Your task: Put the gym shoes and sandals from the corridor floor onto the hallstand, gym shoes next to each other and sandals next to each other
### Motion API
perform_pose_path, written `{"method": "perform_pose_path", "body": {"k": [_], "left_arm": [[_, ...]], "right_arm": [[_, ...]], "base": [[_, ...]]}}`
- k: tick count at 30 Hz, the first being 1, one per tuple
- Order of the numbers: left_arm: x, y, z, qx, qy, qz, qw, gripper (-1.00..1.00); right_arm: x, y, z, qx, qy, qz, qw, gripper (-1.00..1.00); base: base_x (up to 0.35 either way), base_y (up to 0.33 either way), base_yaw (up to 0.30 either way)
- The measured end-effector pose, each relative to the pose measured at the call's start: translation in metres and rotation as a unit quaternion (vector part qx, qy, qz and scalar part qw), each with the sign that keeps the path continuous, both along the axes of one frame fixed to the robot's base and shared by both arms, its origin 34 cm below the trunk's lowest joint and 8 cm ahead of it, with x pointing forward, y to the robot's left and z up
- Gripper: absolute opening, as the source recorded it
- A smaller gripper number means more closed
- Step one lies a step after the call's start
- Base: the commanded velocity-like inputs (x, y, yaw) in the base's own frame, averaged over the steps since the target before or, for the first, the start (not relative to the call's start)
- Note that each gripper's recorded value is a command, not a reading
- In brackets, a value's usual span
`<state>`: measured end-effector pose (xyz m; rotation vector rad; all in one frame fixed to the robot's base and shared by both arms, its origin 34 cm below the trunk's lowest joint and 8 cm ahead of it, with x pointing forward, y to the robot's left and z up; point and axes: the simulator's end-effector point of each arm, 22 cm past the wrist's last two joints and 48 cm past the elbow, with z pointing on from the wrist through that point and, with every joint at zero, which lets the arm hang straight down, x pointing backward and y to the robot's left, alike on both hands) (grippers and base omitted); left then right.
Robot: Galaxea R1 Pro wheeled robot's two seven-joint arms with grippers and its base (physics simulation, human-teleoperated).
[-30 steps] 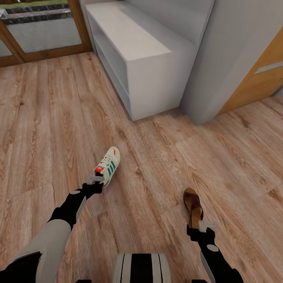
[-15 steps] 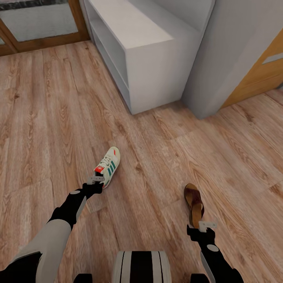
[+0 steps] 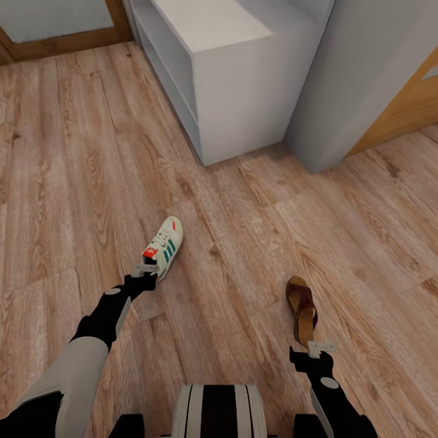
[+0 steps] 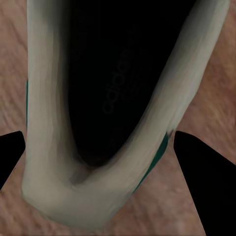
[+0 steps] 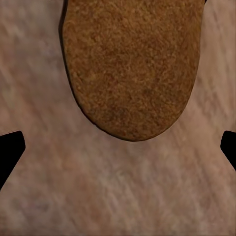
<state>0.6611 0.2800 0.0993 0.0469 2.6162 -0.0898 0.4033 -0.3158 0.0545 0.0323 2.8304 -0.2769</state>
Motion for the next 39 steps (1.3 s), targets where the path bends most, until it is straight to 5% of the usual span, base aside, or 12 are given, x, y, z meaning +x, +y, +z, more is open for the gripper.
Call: {"method": "perform_pose_path", "body": {"k": [39], "left_arm": [[-0.001, 0.002, -0.001, 0.005, -0.001, -0.003, 1.0, -1.0]], "right_arm": [[0.011, -0.002, 0.004, -0.002, -0.012, -0.001, 0.9999, 1.0]], "base": [[0.034, 0.0, 0.0]]}}
